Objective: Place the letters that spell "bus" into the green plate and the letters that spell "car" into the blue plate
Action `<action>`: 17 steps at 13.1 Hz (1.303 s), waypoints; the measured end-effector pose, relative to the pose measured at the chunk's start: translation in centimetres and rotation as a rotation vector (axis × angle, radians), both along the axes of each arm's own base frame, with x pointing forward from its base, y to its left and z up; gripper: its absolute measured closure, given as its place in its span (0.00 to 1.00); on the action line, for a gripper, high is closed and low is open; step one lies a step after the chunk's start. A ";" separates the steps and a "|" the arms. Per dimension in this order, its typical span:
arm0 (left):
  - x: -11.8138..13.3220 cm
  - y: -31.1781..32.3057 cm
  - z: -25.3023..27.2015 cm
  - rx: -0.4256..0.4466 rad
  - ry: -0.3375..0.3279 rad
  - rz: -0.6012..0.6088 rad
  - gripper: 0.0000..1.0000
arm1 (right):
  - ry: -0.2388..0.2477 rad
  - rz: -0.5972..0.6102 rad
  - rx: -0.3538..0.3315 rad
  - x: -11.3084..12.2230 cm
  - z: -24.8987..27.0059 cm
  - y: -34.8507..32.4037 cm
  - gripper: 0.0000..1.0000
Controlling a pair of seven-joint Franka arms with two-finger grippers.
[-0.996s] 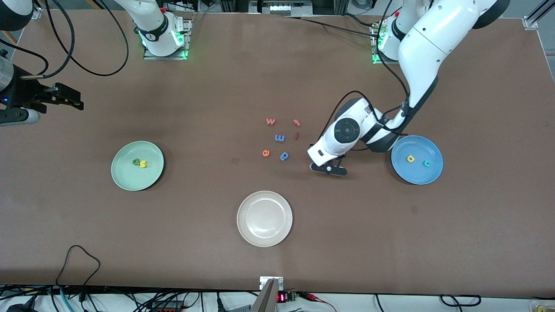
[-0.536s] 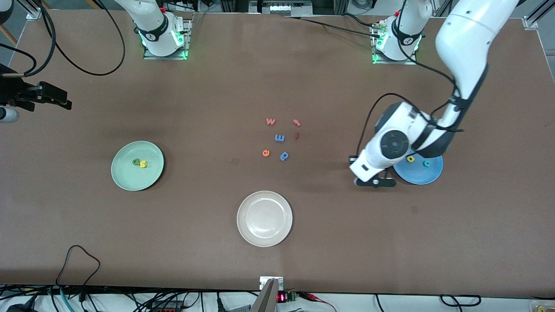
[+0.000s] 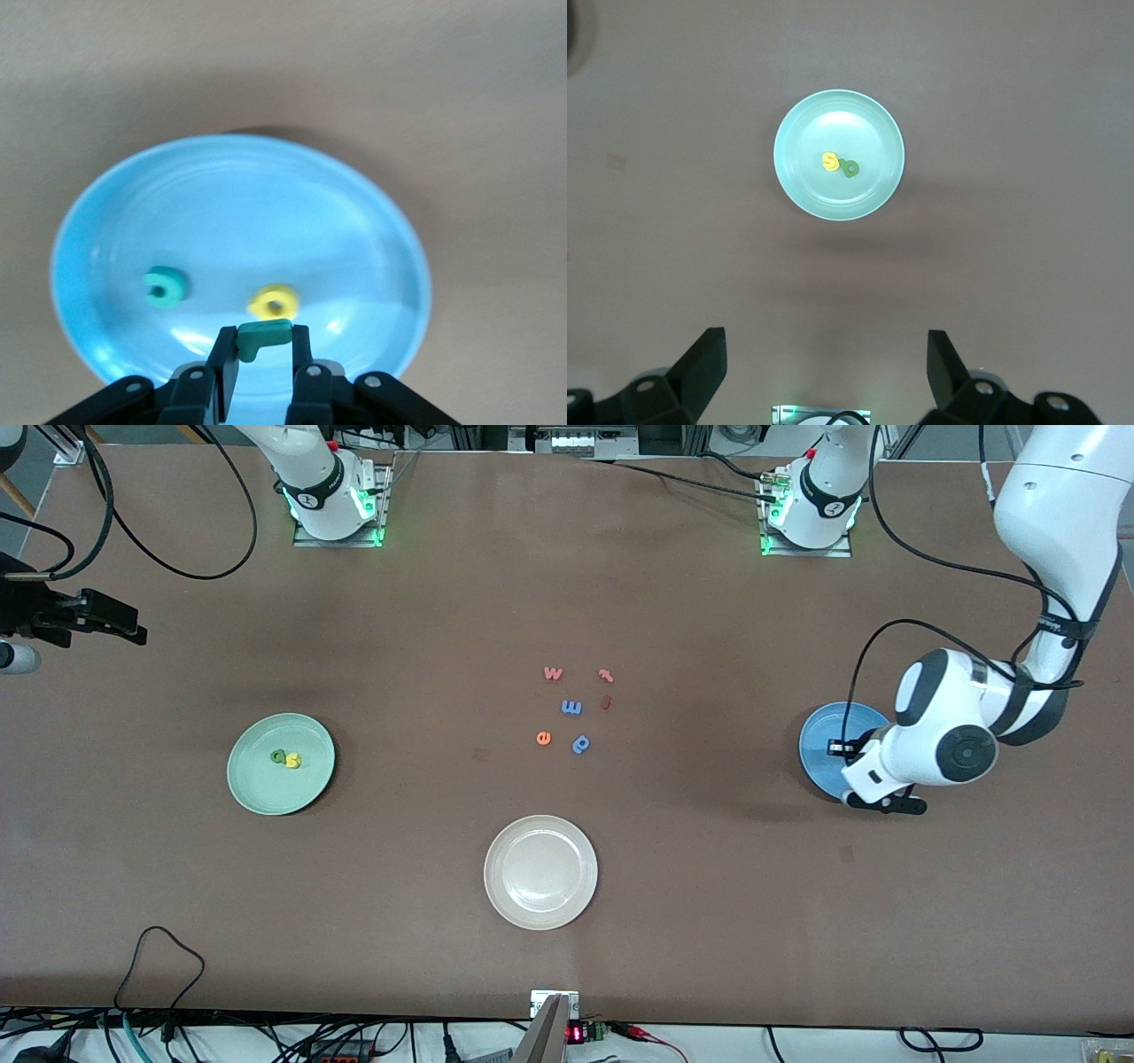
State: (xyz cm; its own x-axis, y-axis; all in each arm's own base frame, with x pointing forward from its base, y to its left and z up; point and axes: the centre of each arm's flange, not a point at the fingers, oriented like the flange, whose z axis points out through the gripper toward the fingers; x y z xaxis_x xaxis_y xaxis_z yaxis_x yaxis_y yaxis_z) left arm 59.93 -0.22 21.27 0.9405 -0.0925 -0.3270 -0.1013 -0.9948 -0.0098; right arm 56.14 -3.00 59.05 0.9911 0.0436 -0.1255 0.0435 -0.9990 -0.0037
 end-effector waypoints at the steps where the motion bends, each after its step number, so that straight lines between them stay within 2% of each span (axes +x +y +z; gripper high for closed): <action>1: -0.2 1.1 -0.2 -0.007 0.005 -0.002 0.71 | 0.000 0.001 -0.001 0.0 0.0 0.1 0.00; 5: -1.4 2.2 -1.6 -0.019 0.025 0.006 0.71 | 0.000 0.000 -0.002 0.0 0.0 0.1 0.00; 8: -1.5 2.7 -1.9 -0.022 0.023 0.013 0.46 | 0.001 0.000 -0.002 0.0 0.0 0.1 0.00; 10: -0.8 3.1 -0.9 -0.021 -0.004 0.022 0.25 | 0.001 0.000 -0.002 0.0 0.0 0.1 0.00; 12: 1.1 3.0 2.4 -0.016 -0.079 0.022 0.03 | 0.002 0.001 -0.002 0.0 0.0 0.1 0.00; 13: 2.1 2.8 4.6 -0.010 -0.125 0.018 0.00 | 0.003 0.001 -0.002 0.0 0.0 0.1 0.00; 17: 5.4 2.8 13.7 0.011 -0.295 0.029 0.00 | 0.005 0.001 -0.002 0.0 0.0 0.1 0.00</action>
State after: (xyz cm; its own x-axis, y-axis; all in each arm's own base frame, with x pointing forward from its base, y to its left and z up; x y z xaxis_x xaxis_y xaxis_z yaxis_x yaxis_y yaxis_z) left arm 65.35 2.58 34.93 0.9973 -0.0618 -0.0394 -0.0635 -0.9970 -0.0450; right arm 56.11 -2.88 59.00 0.9905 0.0439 -0.1300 0.0441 -0.9990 -0.0017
